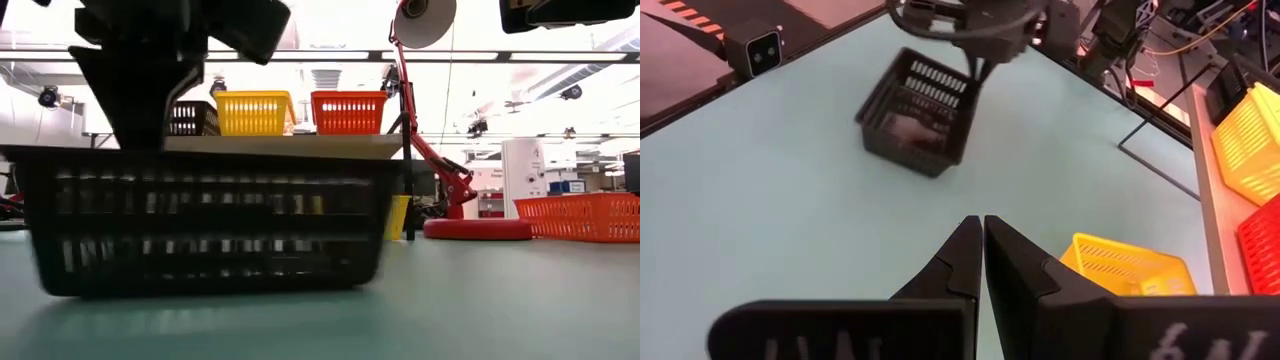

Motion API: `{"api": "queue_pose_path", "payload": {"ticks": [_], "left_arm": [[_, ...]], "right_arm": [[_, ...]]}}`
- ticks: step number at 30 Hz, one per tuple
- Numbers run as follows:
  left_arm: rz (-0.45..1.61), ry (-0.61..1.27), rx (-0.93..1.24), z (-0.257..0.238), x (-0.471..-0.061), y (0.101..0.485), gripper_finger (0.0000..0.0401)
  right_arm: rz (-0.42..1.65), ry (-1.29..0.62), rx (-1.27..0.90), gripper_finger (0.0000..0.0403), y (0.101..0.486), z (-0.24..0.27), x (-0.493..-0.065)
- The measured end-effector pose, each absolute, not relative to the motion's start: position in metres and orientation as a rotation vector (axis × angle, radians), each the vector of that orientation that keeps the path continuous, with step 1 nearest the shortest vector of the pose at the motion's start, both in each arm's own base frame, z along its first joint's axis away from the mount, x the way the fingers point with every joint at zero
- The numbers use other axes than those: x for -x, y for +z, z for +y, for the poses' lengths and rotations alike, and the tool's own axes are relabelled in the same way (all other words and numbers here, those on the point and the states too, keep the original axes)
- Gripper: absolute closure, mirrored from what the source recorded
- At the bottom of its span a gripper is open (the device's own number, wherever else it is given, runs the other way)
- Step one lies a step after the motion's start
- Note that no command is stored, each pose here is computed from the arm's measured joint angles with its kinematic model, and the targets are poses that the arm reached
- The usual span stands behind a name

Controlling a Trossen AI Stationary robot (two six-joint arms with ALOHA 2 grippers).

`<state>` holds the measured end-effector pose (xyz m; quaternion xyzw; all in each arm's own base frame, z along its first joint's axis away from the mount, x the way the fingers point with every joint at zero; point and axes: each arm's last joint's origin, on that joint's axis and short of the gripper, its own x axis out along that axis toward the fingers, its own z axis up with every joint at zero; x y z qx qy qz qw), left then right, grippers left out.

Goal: Stack baskets on shelf by color
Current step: Stack the bottom black bin on top of the black bin on the shelf

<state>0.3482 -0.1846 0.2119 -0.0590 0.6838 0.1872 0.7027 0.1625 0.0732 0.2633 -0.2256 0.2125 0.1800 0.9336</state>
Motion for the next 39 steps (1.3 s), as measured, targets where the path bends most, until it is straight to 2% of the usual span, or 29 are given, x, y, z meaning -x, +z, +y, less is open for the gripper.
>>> {"api": "queue_pose_path", "payload": {"ticks": [4,9,13,17,21,25,31,39], "left_arm": [[1.557,0.442,0.109,-0.178,-0.345,0.215,0.0401],[1.482,0.416,0.160,-0.171,-0.352,0.227,0.0401],[1.337,0.473,0.342,-0.168,-0.369,0.237,0.0401],[1.181,0.551,0.623,-0.168,-0.384,0.247,0.0401],[0.937,0.476,0.852,-0.177,-0.406,0.262,0.0401],[0.749,0.498,0.969,-0.181,-0.416,0.267,0.0401],[0.686,0.622,1.072,-0.184,-0.412,0.258,0.0401],[0.692,0.696,1.139,-0.179,-0.409,0.242,0.0401]], "right_arm": [[0.434,0.368,0.461,0.0394,0.263,0.073,-0.162],[0.434,0.368,0.462,0.0394,0.263,0.073,-0.162],[0.434,0.367,0.458,0.0394,0.263,0.073,-0.162],[0.436,0.365,0.453,0.0394,0.263,0.073,-0.162],[0.436,0.366,0.453,0.0394,0.263,0.073,-0.162],[0.438,0.364,0.444,0.0394,0.263,0.073,-0.162],[0.465,0.363,0.435,0.0394,0.261,0.073,-0.161],[0.463,0.367,0.454,0.0394,0.261,0.073,-0.161]]}}
